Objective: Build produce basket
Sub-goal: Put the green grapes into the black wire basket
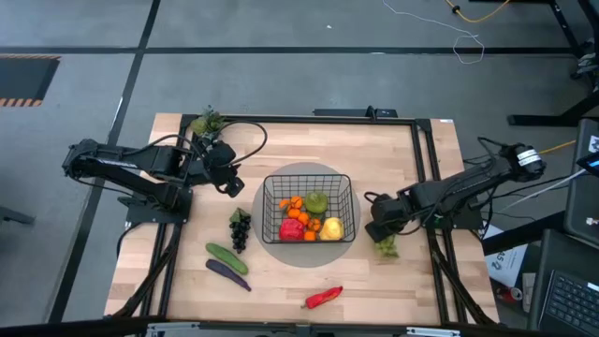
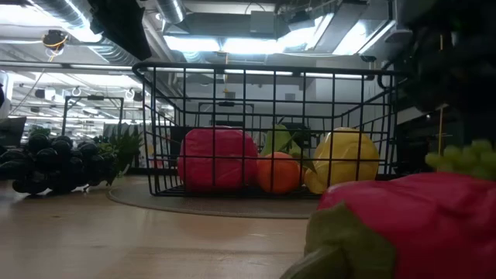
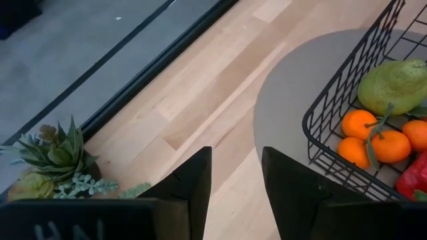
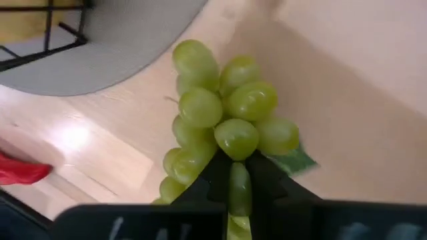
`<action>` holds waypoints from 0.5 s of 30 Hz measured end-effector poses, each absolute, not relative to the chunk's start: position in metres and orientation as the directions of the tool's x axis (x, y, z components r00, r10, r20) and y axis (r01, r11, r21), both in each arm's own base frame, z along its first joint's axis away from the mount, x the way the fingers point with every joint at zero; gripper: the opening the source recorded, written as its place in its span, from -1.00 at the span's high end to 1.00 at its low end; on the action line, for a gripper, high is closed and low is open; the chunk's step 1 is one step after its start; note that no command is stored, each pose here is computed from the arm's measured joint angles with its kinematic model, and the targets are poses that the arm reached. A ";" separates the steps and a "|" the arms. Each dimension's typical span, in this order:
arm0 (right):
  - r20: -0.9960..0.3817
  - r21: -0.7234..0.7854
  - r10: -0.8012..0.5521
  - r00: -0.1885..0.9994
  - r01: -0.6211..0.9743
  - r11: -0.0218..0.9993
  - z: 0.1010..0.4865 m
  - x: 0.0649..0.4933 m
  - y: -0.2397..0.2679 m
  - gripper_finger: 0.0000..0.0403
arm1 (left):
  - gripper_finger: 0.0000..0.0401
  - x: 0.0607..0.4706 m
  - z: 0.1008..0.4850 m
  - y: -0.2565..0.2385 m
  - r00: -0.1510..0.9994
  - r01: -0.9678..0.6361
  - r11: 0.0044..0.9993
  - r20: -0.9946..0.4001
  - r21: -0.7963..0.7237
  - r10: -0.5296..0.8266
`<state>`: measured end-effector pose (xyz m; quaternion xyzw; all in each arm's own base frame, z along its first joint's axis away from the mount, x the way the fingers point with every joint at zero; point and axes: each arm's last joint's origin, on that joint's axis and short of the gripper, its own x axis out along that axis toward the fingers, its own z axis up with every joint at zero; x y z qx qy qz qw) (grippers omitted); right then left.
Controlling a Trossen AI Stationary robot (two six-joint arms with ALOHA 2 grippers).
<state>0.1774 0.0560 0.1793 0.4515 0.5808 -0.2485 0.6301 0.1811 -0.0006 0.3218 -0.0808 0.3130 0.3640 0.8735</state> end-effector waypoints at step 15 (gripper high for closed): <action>-0.879 -0.021 -0.402 0.258 0.820 0.572 0.337 0.170 0.034 0.94 | 0.36 0.181 0.322 0.000 0.539 -0.689 0.719 -0.601 0.086 0.589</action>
